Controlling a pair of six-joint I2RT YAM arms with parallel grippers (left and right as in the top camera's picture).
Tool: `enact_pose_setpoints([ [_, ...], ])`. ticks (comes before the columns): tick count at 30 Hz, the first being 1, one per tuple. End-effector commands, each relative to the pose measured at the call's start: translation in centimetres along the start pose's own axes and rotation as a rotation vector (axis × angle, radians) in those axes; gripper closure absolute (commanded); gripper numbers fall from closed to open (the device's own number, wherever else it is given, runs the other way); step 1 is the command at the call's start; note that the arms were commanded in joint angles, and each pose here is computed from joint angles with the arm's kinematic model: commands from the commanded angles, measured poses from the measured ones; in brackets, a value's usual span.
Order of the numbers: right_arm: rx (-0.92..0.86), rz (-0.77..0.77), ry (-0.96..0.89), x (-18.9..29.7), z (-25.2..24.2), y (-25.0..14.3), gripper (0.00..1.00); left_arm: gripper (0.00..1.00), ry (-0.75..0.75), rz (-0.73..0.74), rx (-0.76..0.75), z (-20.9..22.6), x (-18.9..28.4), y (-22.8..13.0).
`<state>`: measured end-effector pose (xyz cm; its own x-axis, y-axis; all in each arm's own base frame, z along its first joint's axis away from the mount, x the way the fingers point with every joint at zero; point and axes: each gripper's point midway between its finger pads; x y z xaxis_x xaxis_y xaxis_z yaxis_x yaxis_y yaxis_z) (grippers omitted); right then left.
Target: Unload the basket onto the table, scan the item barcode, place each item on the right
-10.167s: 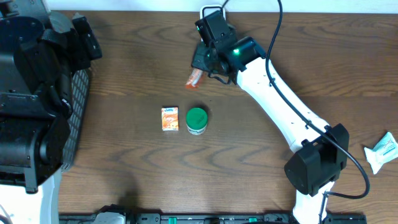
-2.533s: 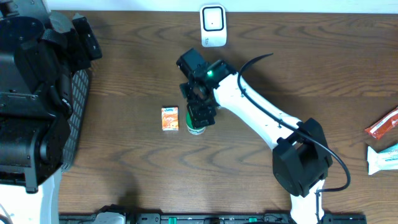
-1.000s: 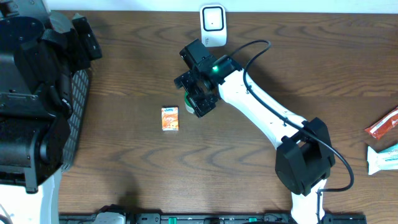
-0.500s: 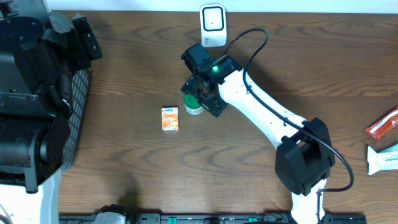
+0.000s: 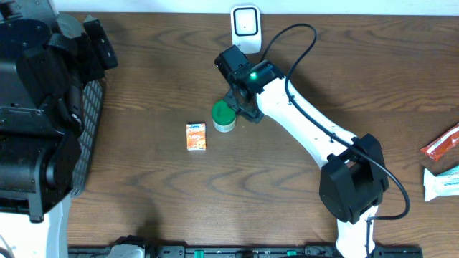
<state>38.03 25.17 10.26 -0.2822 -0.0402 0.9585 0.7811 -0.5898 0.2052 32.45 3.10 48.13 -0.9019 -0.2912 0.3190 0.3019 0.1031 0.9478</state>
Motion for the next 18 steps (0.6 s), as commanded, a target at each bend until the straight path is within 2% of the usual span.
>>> enact_pose_setpoints([
  [1,-0.009,-0.158,-0.035,0.5,-0.5,3.2,0.76,0.02,0.007,-0.001,0.01,0.2,0.1,0.0],
  [4,0.01,-0.193,-0.034,0.3,-0.4,4.2,0.77,0.02,0.007,-0.001,0.011,0.2,0.1,0.0],
  [8,0.028,-0.198,-0.028,-0.9,0.1,4.6,0.97,0.02,0.007,-0.001,0.01,0.2,0.1,0.0],
  [18,0.046,-0.11,-0.01,-4.6,1.1,3.1,0.99,0.02,0.007,-0.001,0.01,0.2,0.1,0.0],
])
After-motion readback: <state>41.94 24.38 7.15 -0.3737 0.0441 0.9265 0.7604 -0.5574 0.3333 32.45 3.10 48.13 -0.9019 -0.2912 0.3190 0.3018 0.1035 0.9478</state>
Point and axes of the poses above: each gripper's point midway between its finger pads, its own x axis back along the fingers, its own z axis along the line the jaws close on, y = z × x
